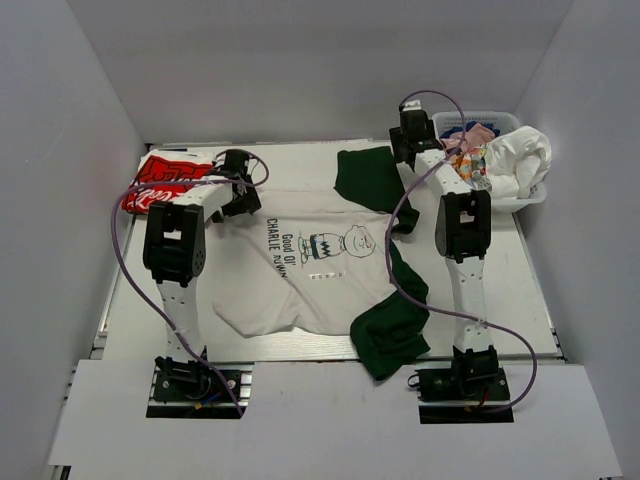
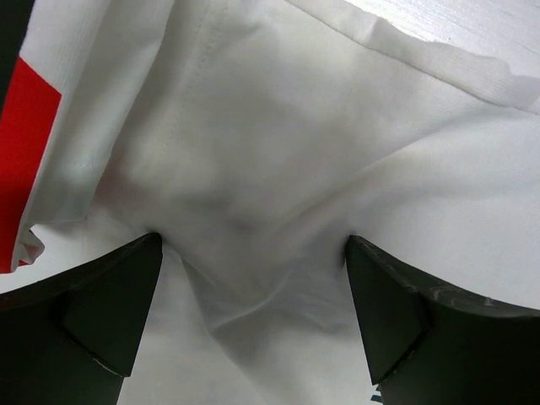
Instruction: Fold and stack the t-shirts
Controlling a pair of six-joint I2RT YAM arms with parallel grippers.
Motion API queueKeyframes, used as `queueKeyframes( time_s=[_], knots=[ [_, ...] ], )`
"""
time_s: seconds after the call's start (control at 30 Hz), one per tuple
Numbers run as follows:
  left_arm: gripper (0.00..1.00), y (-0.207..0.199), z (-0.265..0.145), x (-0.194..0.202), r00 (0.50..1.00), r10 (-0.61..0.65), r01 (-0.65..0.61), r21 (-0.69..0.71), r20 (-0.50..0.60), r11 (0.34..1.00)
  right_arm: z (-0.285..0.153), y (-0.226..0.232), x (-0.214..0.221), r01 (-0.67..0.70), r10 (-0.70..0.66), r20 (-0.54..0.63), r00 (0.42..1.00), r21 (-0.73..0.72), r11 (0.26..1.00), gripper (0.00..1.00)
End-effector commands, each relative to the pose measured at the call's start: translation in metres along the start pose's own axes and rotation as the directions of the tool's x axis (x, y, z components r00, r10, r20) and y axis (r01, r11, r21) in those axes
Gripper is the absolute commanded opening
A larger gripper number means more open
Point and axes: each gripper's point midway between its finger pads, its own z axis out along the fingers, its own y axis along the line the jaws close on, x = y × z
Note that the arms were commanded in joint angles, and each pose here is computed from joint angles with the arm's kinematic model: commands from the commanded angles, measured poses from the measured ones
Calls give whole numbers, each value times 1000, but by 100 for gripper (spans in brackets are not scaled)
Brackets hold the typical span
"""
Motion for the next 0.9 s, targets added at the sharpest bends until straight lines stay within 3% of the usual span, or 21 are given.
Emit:
queueKeyframes(
  time_s=[0.0, 0.03, 0.13, 0.17, 0.23, 0.27, 0.3, 0.37, 0.47, 0.53, 0.7, 0.8, 0.87],
  knots=[
    [100, 7, -4, -9, 999, 36, -36, -49, 5, 998, -35, 18, -63, 8, 11, 144, 989, -127, 992, 78],
    [100, 5, -8, -13, 999, 34, -34, -46, 11, 998, -44, 38, -67, 4, 33, 153, 988, -235, 972, 78],
    [100, -5, -14, -16, 999, 35, -35, -3, 14, 999, -92, 52, -71, -45, 86, 107, 991, -337, 940, 90],
    [100, -6, -20, -20, 999, 30, -30, 4, 27, 1000, -100, 61, -41, -82, 97, 21, 995, -363, 928, 90],
    [100, -6, -25, -24, 999, 25, -25, 9, 38, 1000, -127, 68, -40, -129, 139, -6, 990, -411, 902, 90],
    [100, -5, -27, -24, 999, 25, -25, 9, 39, 1000, -129, 83, 0, -209, 169, -130, 977, -424, 881, 90],
    [100, -4, -29, -21, 999, 26, -27, 16, 32, 1000, -145, 83, -5, -232, 190, -137, 972, -457, 859, 90],
    [100, -2, -36, -22, 999, 22, -23, 21, 41, 1000, -153, 95, 32, -287, 189, -248, 950, -457, 842, 90],
    [100, 1, -45, -19, 999, 19, -20, 34, 46, 999, -174, 111, 71, -329, 171, -344, 923, -476, 815, 90],
    [100, 4, -47, -16, 999, 17, -19, 35, 50, 999, -191, 121, 77, -314, 158, -324, 933, -519, 795, 90],
    [100, 2, -43, -8, 999, 29, -32, 52, 40, 998, -190, 124, 118, -348, 160, -390, 907, -479, 806, 90],
    [100, -6, -32, -9, 999, 41, -43, 68, 28, 997, -160, 106, 140, -329, 168, -422, 891, -345, 879, 90],
    [100, -11, -28, -11, 998, 50, -52, 79, 24, 996, -155, 103, 143, -323, 161, -437, 885, -325, 889, 90]
  ],
)
